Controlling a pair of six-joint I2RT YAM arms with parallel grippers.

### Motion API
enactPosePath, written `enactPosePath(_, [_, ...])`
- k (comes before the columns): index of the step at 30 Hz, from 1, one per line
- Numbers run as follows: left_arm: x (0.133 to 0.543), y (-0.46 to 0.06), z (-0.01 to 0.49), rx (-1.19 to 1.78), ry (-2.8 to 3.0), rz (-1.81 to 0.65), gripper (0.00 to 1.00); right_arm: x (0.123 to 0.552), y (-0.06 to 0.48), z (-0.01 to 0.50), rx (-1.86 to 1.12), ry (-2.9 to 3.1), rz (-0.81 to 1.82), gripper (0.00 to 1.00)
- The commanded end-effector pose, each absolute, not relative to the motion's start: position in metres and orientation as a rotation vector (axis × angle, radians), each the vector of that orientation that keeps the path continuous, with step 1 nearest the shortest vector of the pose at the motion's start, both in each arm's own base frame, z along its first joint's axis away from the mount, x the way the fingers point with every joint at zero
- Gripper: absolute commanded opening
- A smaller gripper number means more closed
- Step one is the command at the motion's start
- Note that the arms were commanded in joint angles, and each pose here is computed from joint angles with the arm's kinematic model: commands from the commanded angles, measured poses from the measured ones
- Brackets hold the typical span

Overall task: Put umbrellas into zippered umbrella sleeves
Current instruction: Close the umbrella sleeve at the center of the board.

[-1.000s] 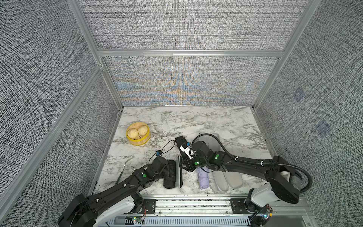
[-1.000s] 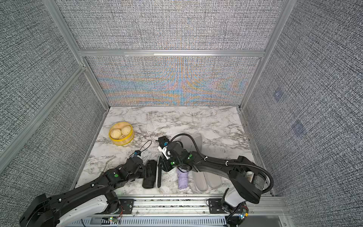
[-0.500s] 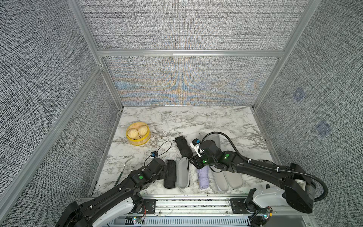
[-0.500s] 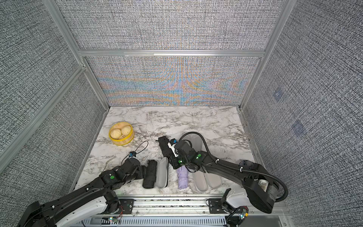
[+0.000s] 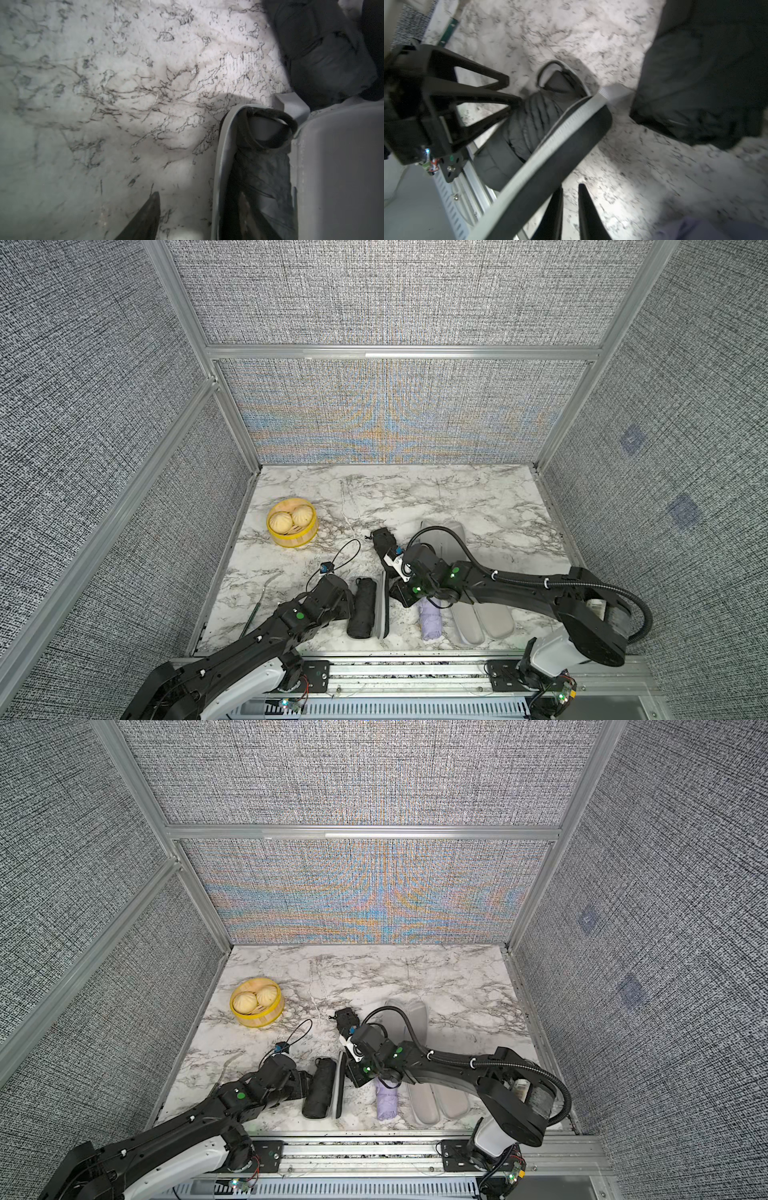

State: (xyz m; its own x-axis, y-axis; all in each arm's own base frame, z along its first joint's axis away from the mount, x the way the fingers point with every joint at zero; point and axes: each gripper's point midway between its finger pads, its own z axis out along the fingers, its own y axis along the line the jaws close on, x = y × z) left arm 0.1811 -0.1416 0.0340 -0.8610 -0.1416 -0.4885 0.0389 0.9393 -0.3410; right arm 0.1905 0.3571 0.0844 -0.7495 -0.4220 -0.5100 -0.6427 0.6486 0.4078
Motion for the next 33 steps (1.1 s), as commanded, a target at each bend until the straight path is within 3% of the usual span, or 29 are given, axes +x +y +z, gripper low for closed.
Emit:
enactPosePath(1, [0.188, -0.155, 0.044, -0.07, 2.515, -0.599, 0.64, 0.193, 0.373, 0.087, -0.865, 2.476, 0.864, 0.22])
enactPosePath(16, [0.198, -0.132, 0.054, -0.202, 2.477, -0.6, 0.56, 0.188, 0.41, 0.077, -0.929, 2.488, 0.934, 0.24])
enactPosePath(26, [0.184, -0.137, 0.045, -0.205, 2.492, -0.702, 0.74, 0.18, 0.423, 0.062, -0.952, 2.521, 0.932, 0.27])
enactPosePath(33, [0.181, -0.159, 0.032, -0.163, 2.512, -0.846, 0.74, 0.179, 0.427, 0.044, -0.923, 2.567, 0.896, 0.29])
